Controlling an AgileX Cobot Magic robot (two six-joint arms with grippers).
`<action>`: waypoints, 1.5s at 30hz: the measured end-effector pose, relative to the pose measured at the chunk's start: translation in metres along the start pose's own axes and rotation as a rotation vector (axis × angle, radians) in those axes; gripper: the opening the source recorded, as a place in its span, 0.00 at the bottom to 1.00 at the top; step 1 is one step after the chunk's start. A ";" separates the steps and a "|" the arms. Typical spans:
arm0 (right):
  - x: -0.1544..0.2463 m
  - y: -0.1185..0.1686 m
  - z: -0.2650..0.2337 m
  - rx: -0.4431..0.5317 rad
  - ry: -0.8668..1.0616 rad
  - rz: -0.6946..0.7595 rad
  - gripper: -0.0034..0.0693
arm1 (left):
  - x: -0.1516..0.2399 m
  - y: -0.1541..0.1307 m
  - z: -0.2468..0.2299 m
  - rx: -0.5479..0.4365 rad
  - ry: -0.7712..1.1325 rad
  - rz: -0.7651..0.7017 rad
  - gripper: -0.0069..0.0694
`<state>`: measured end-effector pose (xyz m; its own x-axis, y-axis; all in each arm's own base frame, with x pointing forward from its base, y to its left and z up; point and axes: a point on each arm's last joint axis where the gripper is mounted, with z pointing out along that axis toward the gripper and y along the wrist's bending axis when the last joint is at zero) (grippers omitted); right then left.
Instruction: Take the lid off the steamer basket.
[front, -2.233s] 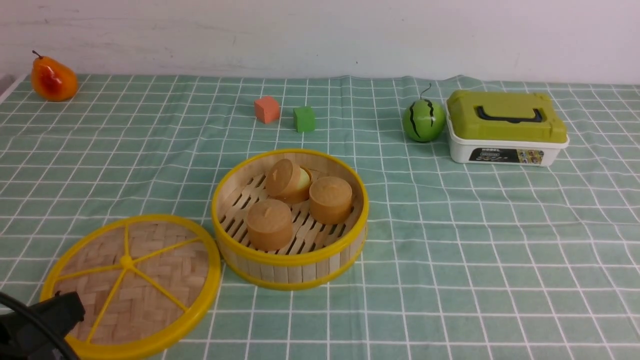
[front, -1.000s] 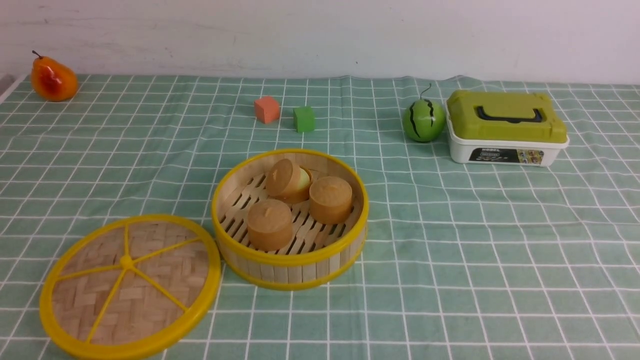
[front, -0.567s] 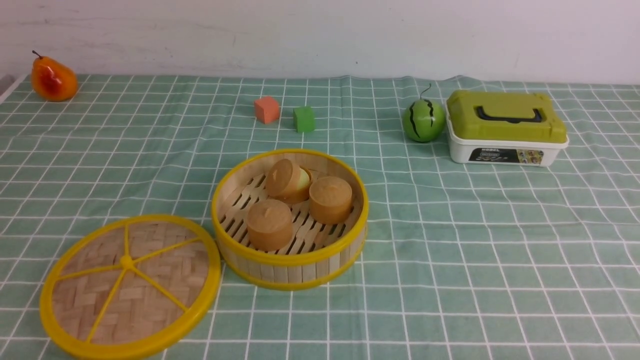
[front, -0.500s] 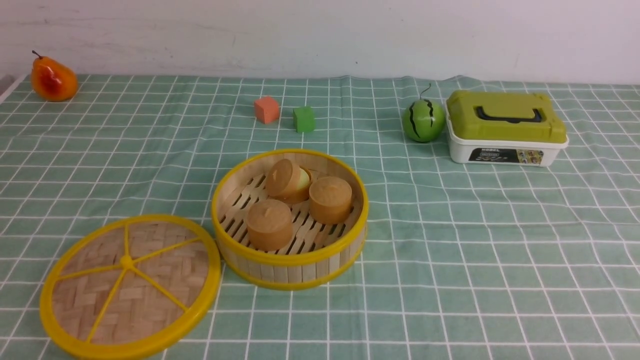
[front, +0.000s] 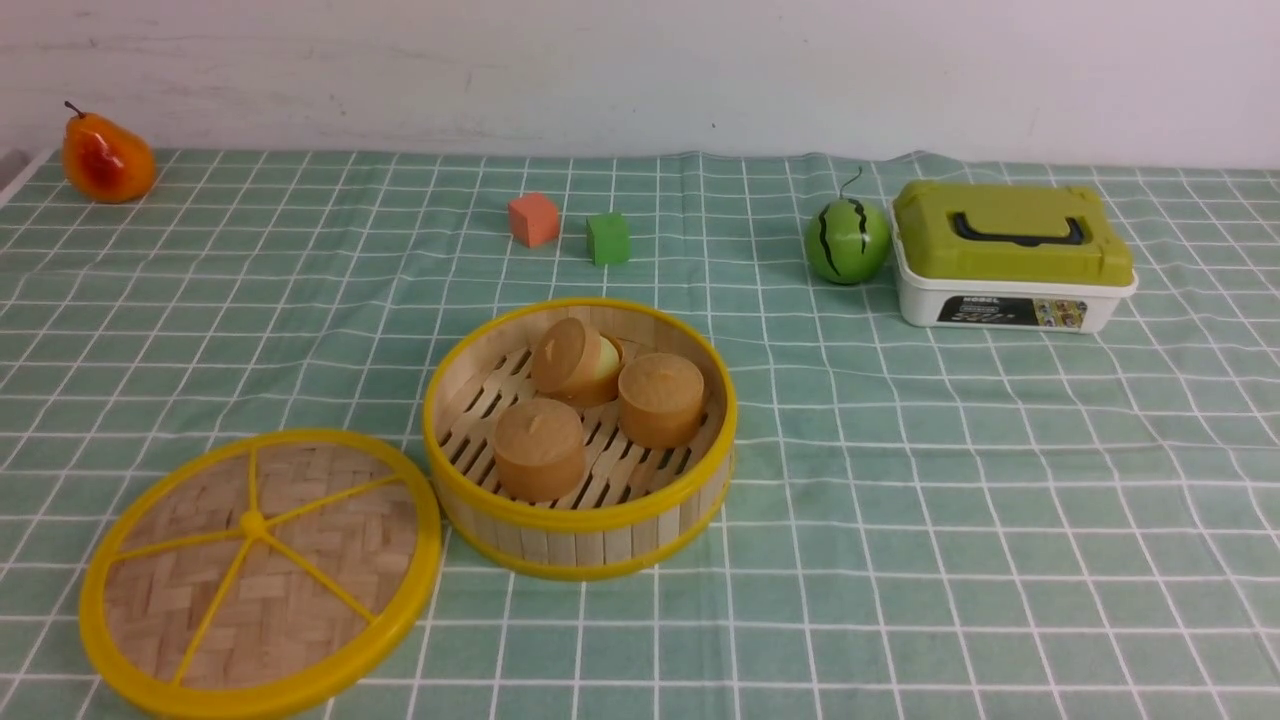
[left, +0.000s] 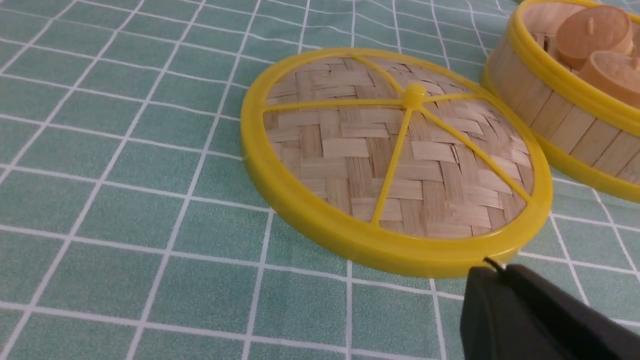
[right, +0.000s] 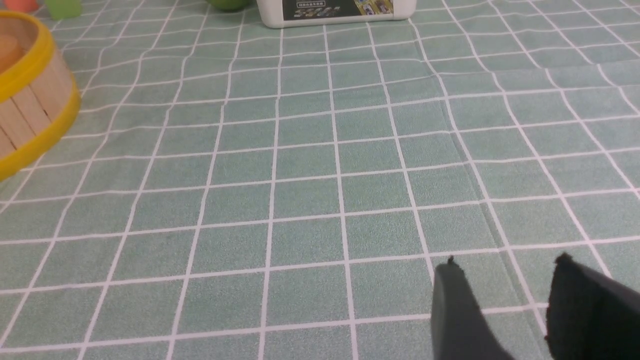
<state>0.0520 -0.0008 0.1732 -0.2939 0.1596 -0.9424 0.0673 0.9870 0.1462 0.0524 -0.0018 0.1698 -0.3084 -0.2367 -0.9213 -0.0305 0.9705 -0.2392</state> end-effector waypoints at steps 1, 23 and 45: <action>0.000 0.000 0.000 0.000 0.000 0.000 0.38 | 0.000 0.000 0.000 0.000 0.000 0.000 0.10; 0.000 0.000 0.000 0.000 0.000 0.000 0.38 | 0.000 0.000 0.000 0.001 0.000 -0.004 0.12; 0.000 0.000 0.000 0.000 0.000 0.000 0.38 | 0.000 0.000 0.000 0.002 0.001 -0.004 0.16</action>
<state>0.0520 -0.0008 0.1732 -0.2939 0.1596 -0.9424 0.0673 0.9870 0.1462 0.0524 -0.0019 0.1698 -0.3088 -0.2411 -0.9201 -0.0302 0.9693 -0.2438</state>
